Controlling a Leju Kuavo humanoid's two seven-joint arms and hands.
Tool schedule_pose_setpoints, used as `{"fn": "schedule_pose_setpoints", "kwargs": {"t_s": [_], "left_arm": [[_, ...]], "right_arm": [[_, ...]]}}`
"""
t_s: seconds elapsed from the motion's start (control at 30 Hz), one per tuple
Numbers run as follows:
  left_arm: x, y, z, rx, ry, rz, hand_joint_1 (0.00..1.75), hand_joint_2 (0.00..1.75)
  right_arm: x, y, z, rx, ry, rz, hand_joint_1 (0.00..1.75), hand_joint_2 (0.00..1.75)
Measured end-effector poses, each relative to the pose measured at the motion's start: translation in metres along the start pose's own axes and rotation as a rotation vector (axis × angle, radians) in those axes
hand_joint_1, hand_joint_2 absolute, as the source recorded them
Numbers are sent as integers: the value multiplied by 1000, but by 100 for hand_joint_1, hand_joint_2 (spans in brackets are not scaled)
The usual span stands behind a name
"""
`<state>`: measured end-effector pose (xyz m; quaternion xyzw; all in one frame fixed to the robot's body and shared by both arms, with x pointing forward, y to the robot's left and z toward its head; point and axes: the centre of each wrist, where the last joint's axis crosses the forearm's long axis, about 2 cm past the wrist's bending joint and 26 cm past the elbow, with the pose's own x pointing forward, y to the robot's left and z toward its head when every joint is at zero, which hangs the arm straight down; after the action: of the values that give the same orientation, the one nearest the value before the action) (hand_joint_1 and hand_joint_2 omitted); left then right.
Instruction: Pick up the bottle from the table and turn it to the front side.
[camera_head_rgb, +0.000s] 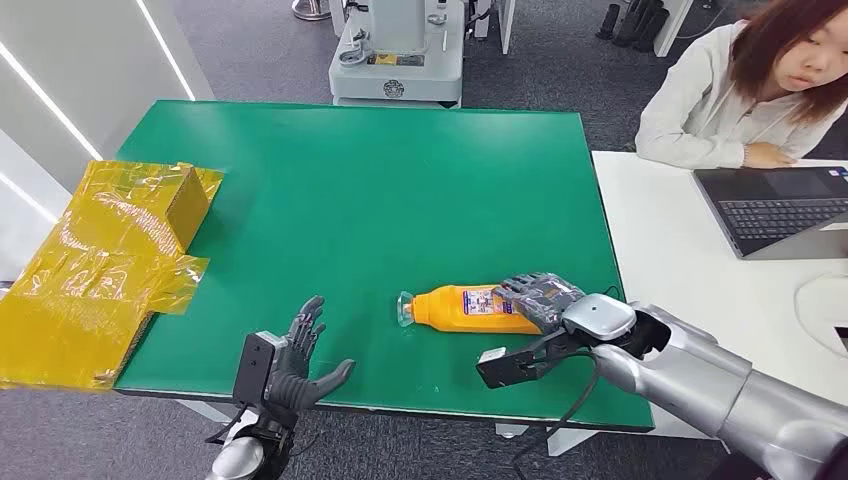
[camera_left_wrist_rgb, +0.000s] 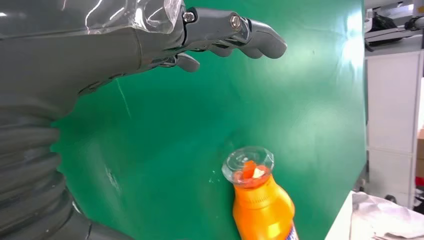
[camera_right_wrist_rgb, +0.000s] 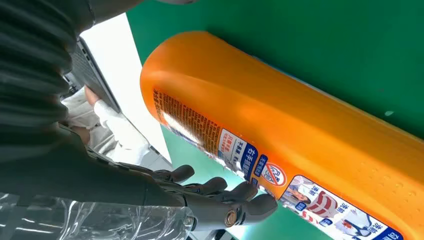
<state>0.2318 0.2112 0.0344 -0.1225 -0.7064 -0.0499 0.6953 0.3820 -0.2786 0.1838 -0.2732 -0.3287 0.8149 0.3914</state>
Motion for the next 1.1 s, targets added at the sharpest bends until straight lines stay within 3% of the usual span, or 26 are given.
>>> {"fn": "schedule_pose_setpoints", "kwargs": {"t_s": [0.23, 0.6, 0.67, 0.73, 0.8, 0.93, 1.1], "left_arm": [[-1, 1, 2, -2, 4, -5, 0, 175], [-6, 7, 8, -7, 1, 1, 0, 175], [-7, 8, 8, -7, -2, -1, 0, 175], [-7, 9, 9, -7, -3, -3, 0, 175], [-7, 9, 9, -7, -3, -4, 0, 175], [-7, 10, 8, -8, -4, -8, 0, 175], [-7, 12, 9, -12, -4, -22, 0, 175]], "right_arm": [[-1, 14, 3, 22, 11, -14, 0, 175], [3, 67, 7, 78, -3, -161, 0, 175], [5, 71, 8, 64, -10, -189, 23, 175], [6, 73, 8, 46, -12, -210, 92, 175], [7, 75, 9, 31, -16, -226, 137, 175], [9, 79, 11, -5, -32, -275, 156, 175], [9, 84, 14, -64, -81, -393, 158, 175]]}}
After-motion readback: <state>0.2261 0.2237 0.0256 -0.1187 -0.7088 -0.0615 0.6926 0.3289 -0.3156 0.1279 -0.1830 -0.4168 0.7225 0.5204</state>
